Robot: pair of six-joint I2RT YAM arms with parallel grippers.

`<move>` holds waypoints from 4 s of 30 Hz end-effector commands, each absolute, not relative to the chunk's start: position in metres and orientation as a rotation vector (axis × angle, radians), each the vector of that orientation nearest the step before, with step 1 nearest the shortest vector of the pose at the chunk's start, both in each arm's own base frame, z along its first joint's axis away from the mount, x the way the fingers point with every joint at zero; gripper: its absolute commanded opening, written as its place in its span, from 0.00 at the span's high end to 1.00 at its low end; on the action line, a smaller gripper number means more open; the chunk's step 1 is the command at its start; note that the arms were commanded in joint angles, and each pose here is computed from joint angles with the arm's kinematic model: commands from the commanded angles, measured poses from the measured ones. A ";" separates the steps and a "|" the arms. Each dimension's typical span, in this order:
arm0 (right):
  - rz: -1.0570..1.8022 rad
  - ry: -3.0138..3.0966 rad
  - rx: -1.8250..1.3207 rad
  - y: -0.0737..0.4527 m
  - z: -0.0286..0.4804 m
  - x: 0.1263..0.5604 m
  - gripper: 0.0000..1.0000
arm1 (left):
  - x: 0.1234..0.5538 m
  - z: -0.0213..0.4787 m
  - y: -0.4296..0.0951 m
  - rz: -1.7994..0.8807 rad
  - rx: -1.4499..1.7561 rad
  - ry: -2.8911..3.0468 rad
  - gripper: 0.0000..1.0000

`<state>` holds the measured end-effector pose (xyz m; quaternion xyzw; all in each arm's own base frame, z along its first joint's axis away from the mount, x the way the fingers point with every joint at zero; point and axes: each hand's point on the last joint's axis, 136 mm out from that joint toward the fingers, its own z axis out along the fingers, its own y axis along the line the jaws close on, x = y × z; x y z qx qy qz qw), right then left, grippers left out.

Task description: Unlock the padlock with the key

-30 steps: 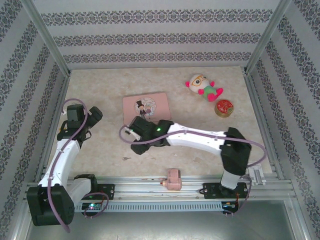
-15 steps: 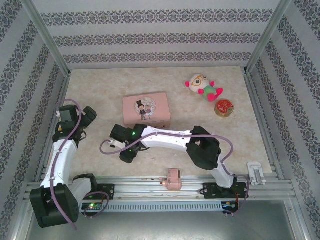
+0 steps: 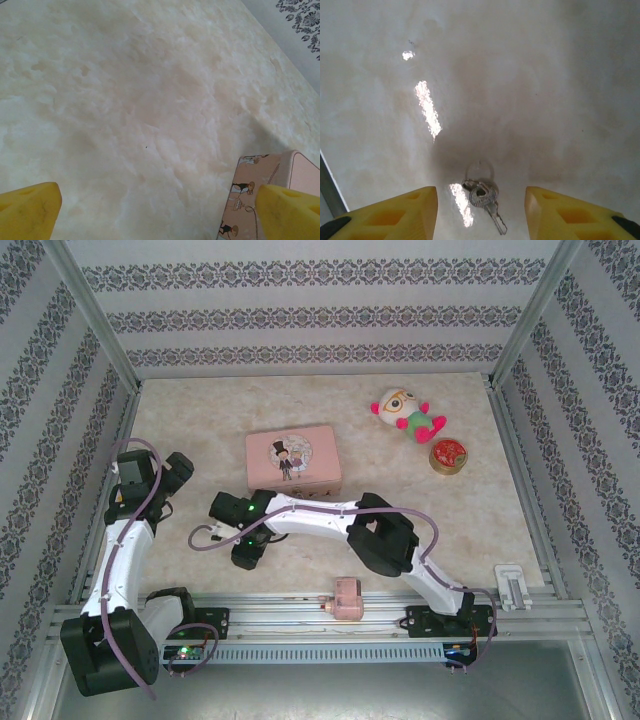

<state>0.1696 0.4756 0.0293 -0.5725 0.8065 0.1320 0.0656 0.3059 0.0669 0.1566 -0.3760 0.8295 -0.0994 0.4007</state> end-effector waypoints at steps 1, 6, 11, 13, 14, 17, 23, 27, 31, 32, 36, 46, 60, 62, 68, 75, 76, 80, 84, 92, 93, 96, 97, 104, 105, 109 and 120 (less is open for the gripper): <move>0.408 2.430 -1.803 0.479 0.023 0.158 0.51 | 0.308 0.162 0.070 -0.266 -0.952 2.066 0.01; 0.385 2.442 -1.809 0.478 0.015 0.159 0.53 | 0.308 0.162 0.070 -0.275 -0.958 2.063 0.01; 0.348 2.449 -1.804 0.476 0.009 0.163 0.57 | 0.308 0.160 0.070 -0.285 -0.962 2.062 0.01; 0.347 2.451 -1.805 0.476 0.008 0.163 0.62 | 0.308 0.159 0.070 -0.286 -0.963 2.064 0.01; 0.346 2.454 -1.804 0.476 0.008 0.163 0.64 | 0.307 0.159 0.070 -0.287 -0.966 2.065 0.01; 0.337 2.457 -1.802 0.475 0.009 0.163 0.71 | 0.307 0.158 0.071 -0.287 -0.968 2.066 0.01; 0.337 2.474 -1.769 0.473 0.012 0.164 0.83 | 0.307 0.158 0.071 -0.293 -0.971 2.064 0.01; 0.351 2.497 -1.709 0.472 0.017 0.168 0.93 | 0.307 0.159 0.070 -0.295 -0.965 2.066 0.01; 0.402 2.521 -1.594 0.470 0.031 0.177 0.98 | 0.307 0.159 0.069 -0.304 -0.952 2.069 0.01; 0.414 2.529 -1.556 0.469 0.036 0.180 1.00 | 0.307 0.159 0.068 -0.309 -0.947 2.069 0.01; 0.456 2.542 -1.404 0.463 0.054 0.193 1.00 | 0.308 0.161 0.066 -0.323 -0.929 2.064 0.01; 0.493 2.529 -0.976 0.432 0.111 0.234 1.00 | 0.318 0.188 0.044 -0.459 -0.752 1.991 0.01; 0.610 2.409 -0.619 0.388 0.200 0.266 1.00 | 0.319 0.220 -0.027 -0.853 -0.371 1.813 0.01; 0.619 2.392 -0.574 0.380 0.211 0.271 1.00 | 0.316 0.222 -0.039 -0.864 -0.311 1.798 0.01; 0.685 2.339 -0.435 0.357 0.237 0.285 1.00 | 0.299 0.239 -0.094 -0.857 -0.030 1.711 0.00; 0.821 2.279 -0.275 0.327 0.259 0.295 1.00 | 0.270 0.259 -0.166 -0.857 0.388 1.570 0.04; 0.841 2.270 -0.257 0.323 0.263 0.296 1.00 | 0.266 0.260 -0.174 -0.858 0.436 1.555 0.05; 0.882 2.232 -0.196 0.304 0.276 0.296 1.00 | 0.255 0.259 -0.203 -0.833 0.613 1.508 0.12; 0.914 2.200 -0.170 0.292 0.288 0.292 1.00 | 0.253 0.258 -0.227 -0.817 0.718 1.456 0.20; 1.003 2.153 -0.167 0.291 0.303 0.282 1.00 | 0.262 0.261 -0.271 -0.829 0.845 1.379 0.33; 1.013 2.151 -0.169 0.292 0.303 0.281 1.00 | 0.264 0.262 -0.275 -0.831 0.851 1.373 0.33; 1.034 2.147 -0.168 0.293 0.302 0.279 1.00 | 0.267 0.265 -0.281 -0.841 0.851 1.342 0.34; 1.040 2.146 -0.167 0.294 0.302 0.278 1.00 | 0.268 0.265 -0.283 -0.843 0.852 1.338 0.34; 1.069 2.135 -0.165 0.295 0.302 0.277 1.00 | 0.279 0.267 -0.289 -0.823 0.844 1.301 0.35; 1.071 2.137 -0.167 0.296 0.301 0.277 1.00 | 0.281 0.267 -0.289 -0.815 0.841 1.297 0.35; 1.081 2.139 -0.170 0.297 0.301 0.276 1.00 | 0.288 0.268 -0.290 -0.791 0.835 1.292 0.38; 1.079 2.135 -0.162 0.295 0.299 0.276 1.00 | 0.288 0.277 -0.292 -0.798 0.837 1.269 0.58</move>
